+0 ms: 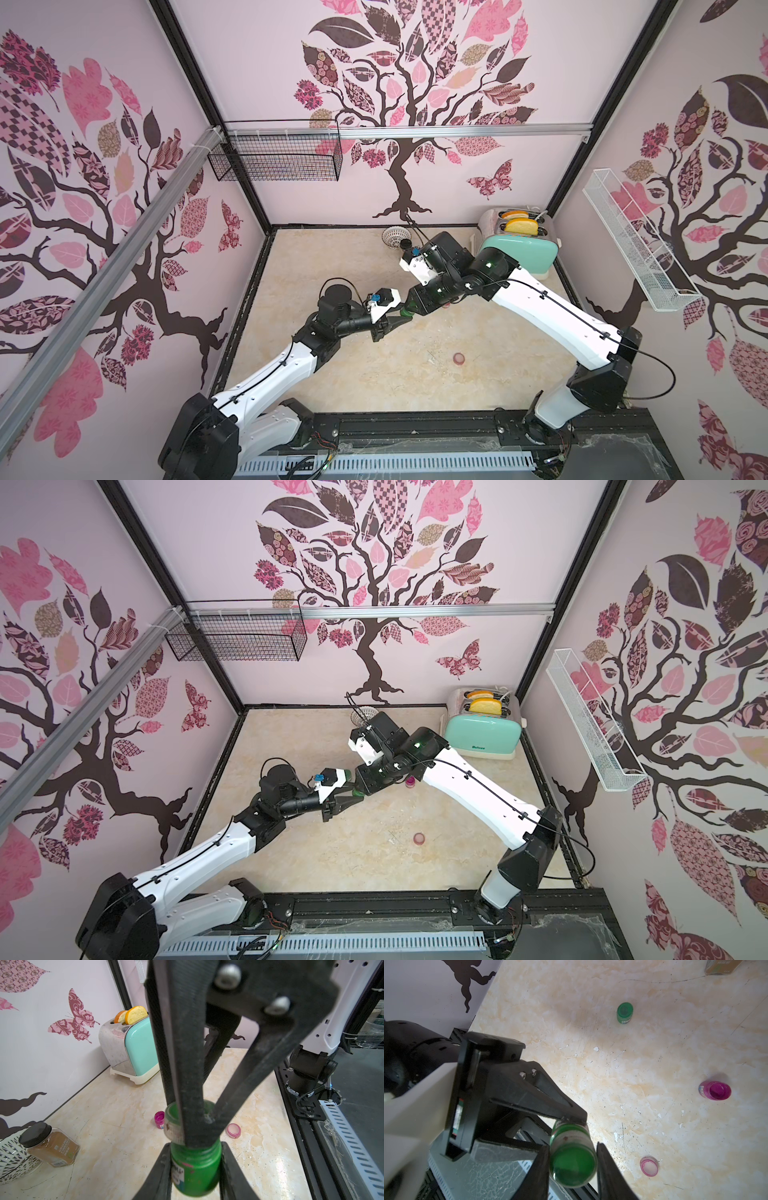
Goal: Close the paint jar lid
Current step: Close the lid on the paint jar.
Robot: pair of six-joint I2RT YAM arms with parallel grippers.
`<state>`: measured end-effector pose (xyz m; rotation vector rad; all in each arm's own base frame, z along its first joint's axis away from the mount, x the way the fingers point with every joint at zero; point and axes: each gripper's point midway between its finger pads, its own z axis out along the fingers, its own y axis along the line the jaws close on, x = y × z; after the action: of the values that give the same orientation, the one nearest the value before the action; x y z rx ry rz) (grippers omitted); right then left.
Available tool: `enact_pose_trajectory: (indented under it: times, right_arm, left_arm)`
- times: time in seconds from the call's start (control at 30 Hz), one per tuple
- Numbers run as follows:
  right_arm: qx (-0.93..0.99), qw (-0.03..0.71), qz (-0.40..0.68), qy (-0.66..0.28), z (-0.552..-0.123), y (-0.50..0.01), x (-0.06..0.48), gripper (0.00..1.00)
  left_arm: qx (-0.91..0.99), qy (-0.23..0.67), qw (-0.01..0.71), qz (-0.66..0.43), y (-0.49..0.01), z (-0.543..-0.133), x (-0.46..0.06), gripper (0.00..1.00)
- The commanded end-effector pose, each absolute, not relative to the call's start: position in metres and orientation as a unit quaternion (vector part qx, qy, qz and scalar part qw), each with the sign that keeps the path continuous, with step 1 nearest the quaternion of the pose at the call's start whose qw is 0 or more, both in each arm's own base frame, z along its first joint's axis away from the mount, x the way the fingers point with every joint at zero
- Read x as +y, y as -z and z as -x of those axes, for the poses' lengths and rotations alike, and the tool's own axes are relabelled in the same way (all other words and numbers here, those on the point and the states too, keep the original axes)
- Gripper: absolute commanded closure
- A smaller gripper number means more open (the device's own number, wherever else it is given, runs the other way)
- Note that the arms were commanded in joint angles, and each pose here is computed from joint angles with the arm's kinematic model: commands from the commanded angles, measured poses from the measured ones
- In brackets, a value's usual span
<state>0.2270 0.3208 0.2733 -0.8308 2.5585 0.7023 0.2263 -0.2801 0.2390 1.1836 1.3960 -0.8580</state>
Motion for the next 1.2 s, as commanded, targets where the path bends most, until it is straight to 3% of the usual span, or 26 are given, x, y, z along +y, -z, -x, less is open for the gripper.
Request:
enact_pose_trajectory:
  times: [0.0, 0.93, 1.17]
  right_arm:
    - [0.898, 0.168, 0.3, -0.276, -0.22, -0.277, 0.331, 0.65]
    - [0.898, 0.15, 0.295, -0.291, -0.218, -0.272, 0.34, 0.57]
    - [0.898, 0.181, 0.294, -0.273, -0.226, -0.283, 0.333, 0.42]
  left_arm:
    - [0.556, 0.359, 0.556, -0.503, -0.261, -0.226, -0.285, 0.86]
    - [0.554, 0.357, 0.557, -0.505, -0.262, -0.225, -0.284, 0.86]
    - [0.554, 0.357, 0.556, -0.506, -0.261, -0.225, -0.284, 0.86]
